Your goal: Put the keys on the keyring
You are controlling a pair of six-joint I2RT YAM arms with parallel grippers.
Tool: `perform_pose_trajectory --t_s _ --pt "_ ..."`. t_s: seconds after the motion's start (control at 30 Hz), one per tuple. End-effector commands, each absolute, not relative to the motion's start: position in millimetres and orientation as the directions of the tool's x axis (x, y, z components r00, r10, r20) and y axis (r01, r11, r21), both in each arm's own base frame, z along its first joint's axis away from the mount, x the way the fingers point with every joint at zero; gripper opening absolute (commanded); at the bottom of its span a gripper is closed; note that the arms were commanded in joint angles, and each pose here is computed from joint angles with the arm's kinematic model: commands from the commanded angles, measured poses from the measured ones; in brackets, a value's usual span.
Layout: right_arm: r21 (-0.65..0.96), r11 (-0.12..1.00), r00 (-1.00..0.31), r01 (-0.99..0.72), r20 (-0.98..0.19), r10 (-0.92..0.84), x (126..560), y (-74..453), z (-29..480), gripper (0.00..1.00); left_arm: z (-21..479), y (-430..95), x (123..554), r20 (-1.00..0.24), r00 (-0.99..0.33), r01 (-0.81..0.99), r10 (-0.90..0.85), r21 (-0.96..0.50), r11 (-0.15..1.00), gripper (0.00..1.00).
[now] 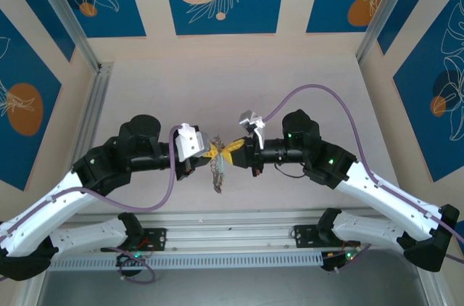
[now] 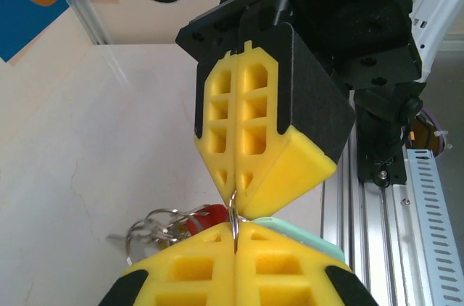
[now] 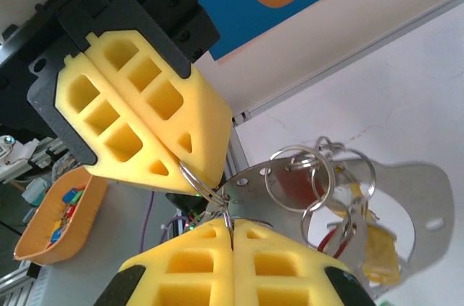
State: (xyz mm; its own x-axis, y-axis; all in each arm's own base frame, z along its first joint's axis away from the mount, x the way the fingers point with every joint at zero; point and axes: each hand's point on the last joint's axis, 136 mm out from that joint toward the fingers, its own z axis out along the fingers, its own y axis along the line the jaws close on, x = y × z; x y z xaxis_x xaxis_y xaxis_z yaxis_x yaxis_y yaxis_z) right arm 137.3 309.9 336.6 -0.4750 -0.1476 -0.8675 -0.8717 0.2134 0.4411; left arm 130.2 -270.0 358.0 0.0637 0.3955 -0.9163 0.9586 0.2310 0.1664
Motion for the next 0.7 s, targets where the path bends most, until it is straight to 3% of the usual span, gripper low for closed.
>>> perform_pose_trajectory --t_s 0.0,0.67 --pt "0.501 0.306 -0.565 -0.81 -0.806 -0.176 148 300 317 0.0 402 -272 117 -0.948 0.182 0.951 0.26 0.237 0.198 0.0" --pt "0.57 0.211 -0.607 -0.794 -0.764 -0.221 142 311 318 0.05 410 -277 108 -0.965 0.189 0.961 0.18 0.22 0.169 0.0"
